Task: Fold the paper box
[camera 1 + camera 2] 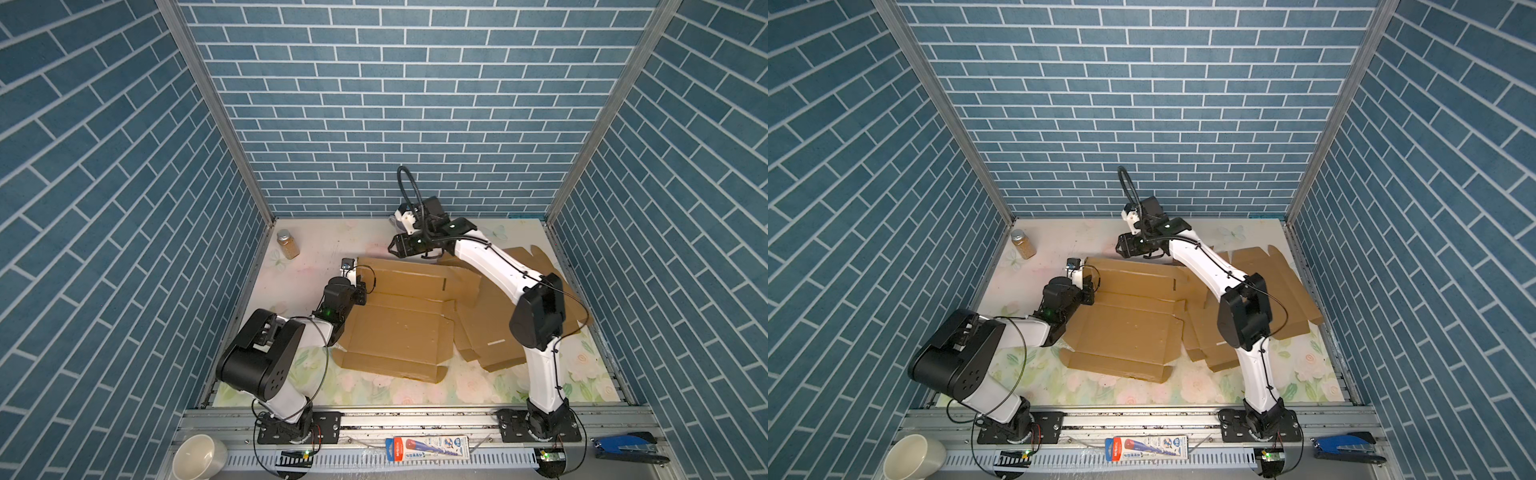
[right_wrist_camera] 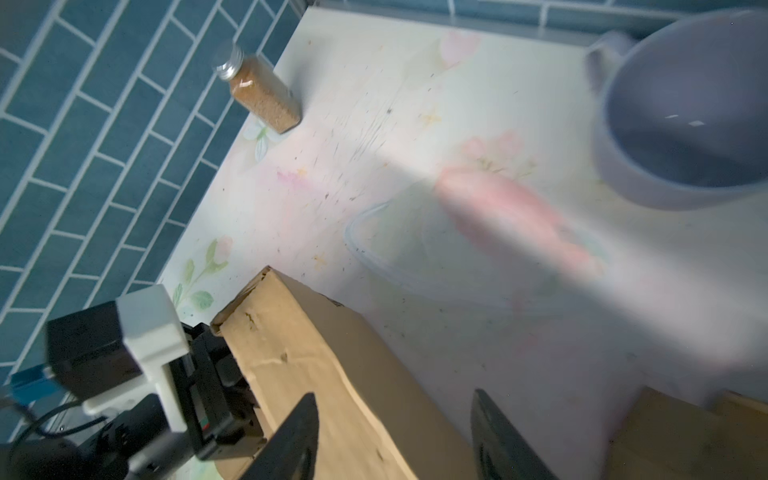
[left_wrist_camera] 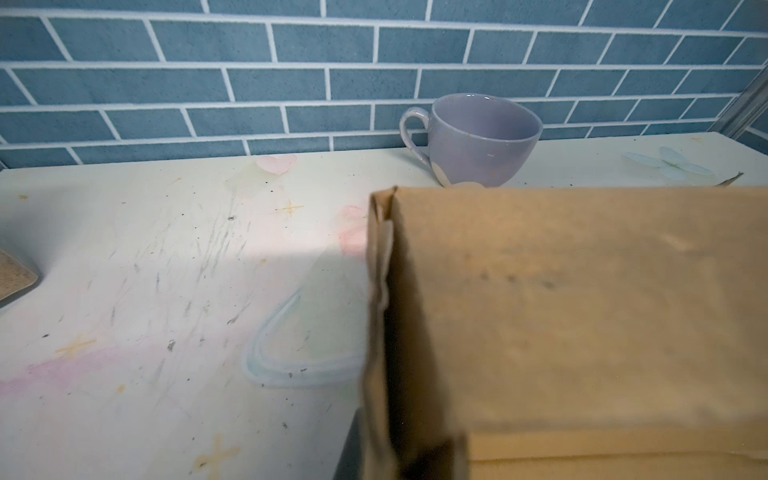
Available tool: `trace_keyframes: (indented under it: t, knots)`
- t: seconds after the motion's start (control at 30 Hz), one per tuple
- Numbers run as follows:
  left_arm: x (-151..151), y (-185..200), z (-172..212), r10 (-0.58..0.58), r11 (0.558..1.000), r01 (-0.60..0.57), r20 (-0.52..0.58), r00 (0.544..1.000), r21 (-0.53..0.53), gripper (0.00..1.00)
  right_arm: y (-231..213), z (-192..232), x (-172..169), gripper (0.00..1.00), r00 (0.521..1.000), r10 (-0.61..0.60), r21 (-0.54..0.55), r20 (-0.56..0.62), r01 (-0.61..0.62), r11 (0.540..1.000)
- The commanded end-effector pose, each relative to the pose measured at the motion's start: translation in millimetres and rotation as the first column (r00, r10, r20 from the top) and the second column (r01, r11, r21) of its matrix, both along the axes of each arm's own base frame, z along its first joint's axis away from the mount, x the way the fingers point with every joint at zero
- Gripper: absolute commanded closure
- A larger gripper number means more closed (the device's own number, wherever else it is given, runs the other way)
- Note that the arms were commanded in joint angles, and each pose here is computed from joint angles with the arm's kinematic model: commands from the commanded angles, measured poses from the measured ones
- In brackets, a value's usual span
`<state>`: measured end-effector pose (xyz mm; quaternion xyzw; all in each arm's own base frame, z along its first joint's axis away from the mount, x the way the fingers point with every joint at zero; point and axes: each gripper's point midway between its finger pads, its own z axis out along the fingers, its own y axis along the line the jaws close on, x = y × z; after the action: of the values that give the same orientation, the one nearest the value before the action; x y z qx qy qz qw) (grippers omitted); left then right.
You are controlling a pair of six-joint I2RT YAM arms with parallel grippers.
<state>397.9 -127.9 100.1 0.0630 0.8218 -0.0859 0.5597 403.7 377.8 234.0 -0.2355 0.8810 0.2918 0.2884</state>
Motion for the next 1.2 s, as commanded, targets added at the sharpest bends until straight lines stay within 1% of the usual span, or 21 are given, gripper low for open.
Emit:
trace_keyframes:
  t: [0.0, 0.1, 0.2, 0.23, 0.3, 0.37, 0.43, 0.5, 0.67, 0.77, 0.87, 0.97, 1.03, 1.17]
  knots:
    - [-6, 12, 1, 0.056, 0.998, -0.056, -0.007, 0.998, 0.027, 0.96, -48, 39, -12, 0.41, 0.991, -0.117, -0.002, 0.067, 0.117, 0.993]
    - [-4, 20, 10, 0.093, 0.995, -0.094, 0.017, 0.996, 0.023, 0.96, -91, 30, -22, 0.43, 0.971, -0.234, -0.07, 0.049, 0.237, 0.969]
    - [-7, 31, 23, 0.153, 0.988, -0.154, 0.05, 0.987, 0.02, 0.96, -117, 23, -34, 0.45, 0.936, -0.352, -0.12, 0.002, 0.35, 0.929]
    - [-8, 32, 27, 0.155, 0.988, -0.156, 0.067, 0.986, 0.016, 0.96, -118, 20, -37, 0.45, 0.929, -0.368, -0.116, -0.024, 0.363, 0.924]
    - [-11, 35, 33, 0.162, 0.986, -0.164, 0.091, 0.983, 0.009, 0.96, -121, 12, -45, 0.44, 0.901, -0.424, -0.103, -0.094, 0.415, 0.904]
    - [-12, 35, 30, 0.159, 0.987, -0.16, 0.09, 0.983, 0.006, 0.95, -118, 5, -49, 0.43, 0.878, -0.456, -0.092, -0.148, 0.446, 0.89]
    - [-13, 34, 27, 0.157, 0.988, -0.157, 0.085, 0.984, -0.008, 0.96, -117, 0, -50, 0.42, 0.862, -0.477, -0.095, -0.171, 0.467, 0.879]
    - [-13, 32, 25, 0.153, 0.988, -0.152, 0.083, 0.985, -0.022, 0.96, -114, -5, -49, 0.41, 0.854, -0.485, -0.1, -0.187, 0.475, 0.874]
    - [-13, 31, 20, 0.148, 0.989, -0.147, 0.075, 0.986, -0.019, 0.96, -103, -14, -48, 0.41, 0.851, -0.466, -0.103, -0.24, 0.455, 0.884]
    - [-13, 31, 19, 0.15, 0.989, -0.149, 0.073, 0.986, -0.026, 0.96, -99, -25, -50, 0.41, 0.837, -0.478, -0.117, -0.267, 0.464, 0.878]
    - [-14, 29, 16, 0.14, 0.99, -0.138, 0.065, 0.988, -0.032, 0.95, -84, -34, -53, 0.43, 0.835, -0.448, -0.09, -0.32, 0.444, 0.891]
    - [-13, 28, 13, 0.139, 0.99, -0.137, 0.059, 0.989, -0.031, 0.95, -67, -45, -50, 0.46, 0.834, -0.415, -0.064, -0.363, 0.422, 0.904]
    - [-12, 27, 12, 0.133, 0.991, -0.132, 0.053, 0.99, -0.03, 0.96, -59, -55, -50, 0.5, 0.827, -0.396, -0.046, -0.399, 0.413, 0.91]
    - [-11, 22, 10, 0.113, 0.993, -0.113, 0.019, 0.993, -0.031, 0.96, -44, -55, -49, 0.6, 0.838, -0.337, 0.054, -0.43, 0.396, 0.917]
